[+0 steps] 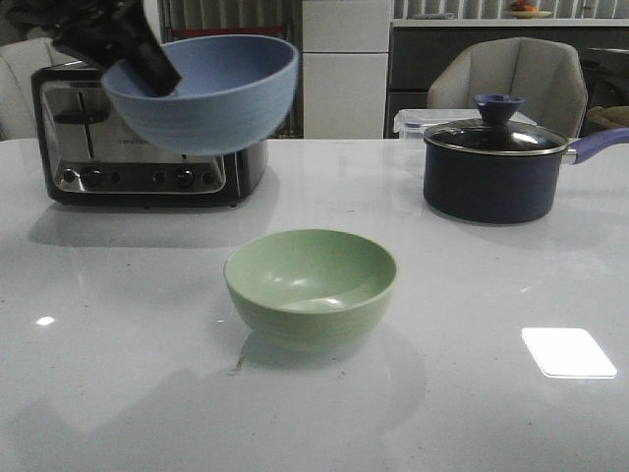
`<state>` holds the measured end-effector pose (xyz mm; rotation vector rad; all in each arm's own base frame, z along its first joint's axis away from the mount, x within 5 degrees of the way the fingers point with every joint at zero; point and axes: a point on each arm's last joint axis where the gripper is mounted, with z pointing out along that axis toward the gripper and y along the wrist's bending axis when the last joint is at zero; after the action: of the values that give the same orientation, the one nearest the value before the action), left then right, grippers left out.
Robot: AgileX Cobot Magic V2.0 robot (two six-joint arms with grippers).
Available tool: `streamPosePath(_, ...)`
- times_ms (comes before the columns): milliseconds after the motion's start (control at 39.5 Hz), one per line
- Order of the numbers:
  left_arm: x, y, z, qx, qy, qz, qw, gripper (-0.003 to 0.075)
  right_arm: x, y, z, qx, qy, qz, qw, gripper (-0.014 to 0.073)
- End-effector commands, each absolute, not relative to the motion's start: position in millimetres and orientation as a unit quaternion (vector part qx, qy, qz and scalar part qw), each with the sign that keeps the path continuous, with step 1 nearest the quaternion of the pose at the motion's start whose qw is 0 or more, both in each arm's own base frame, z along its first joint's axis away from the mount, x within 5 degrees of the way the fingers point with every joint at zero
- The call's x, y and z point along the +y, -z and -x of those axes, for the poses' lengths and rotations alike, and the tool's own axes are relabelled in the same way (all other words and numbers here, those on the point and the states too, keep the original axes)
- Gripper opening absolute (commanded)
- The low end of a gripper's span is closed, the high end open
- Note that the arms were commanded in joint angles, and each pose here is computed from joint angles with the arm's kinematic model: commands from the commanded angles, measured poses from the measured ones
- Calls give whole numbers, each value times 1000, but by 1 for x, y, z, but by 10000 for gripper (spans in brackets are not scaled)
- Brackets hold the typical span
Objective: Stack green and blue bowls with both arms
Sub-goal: 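Grip the blue bowl rim and lift it with the left gripper, then carry the blue bowl over and lower it into the green bowl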
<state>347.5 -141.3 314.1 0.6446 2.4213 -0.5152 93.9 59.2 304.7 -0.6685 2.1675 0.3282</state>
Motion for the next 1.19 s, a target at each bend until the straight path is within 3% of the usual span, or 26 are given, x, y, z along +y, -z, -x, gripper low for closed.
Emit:
streamPosePath(0,-162,-339,-341,881,216,-251,339,94,60,-318,-98,841,-133,260,456,367)
streamPosePath(304,-206,-295,-347,885,222,-284,295,94,60,-318,-98,841,-133,260,456,367)
streamPosePath(558,-217,-256,-359,899,223,-276,256,94,60,-318,-98,841,-133,260,456,367)
streamPosePath(786,-221,-247,-361,903,236,-264,242,108,60,-318,-98,841,-133,260,456,367)
streamPosePath(887,-221,-246,-361,904,236,-264,241,153,60,-318,-98,841,-133,260,456,367)
streamPosePath(1166,-221,-245,-361,904,235,-265,240,391,60,-318,-98,841,-133,260,456,367)
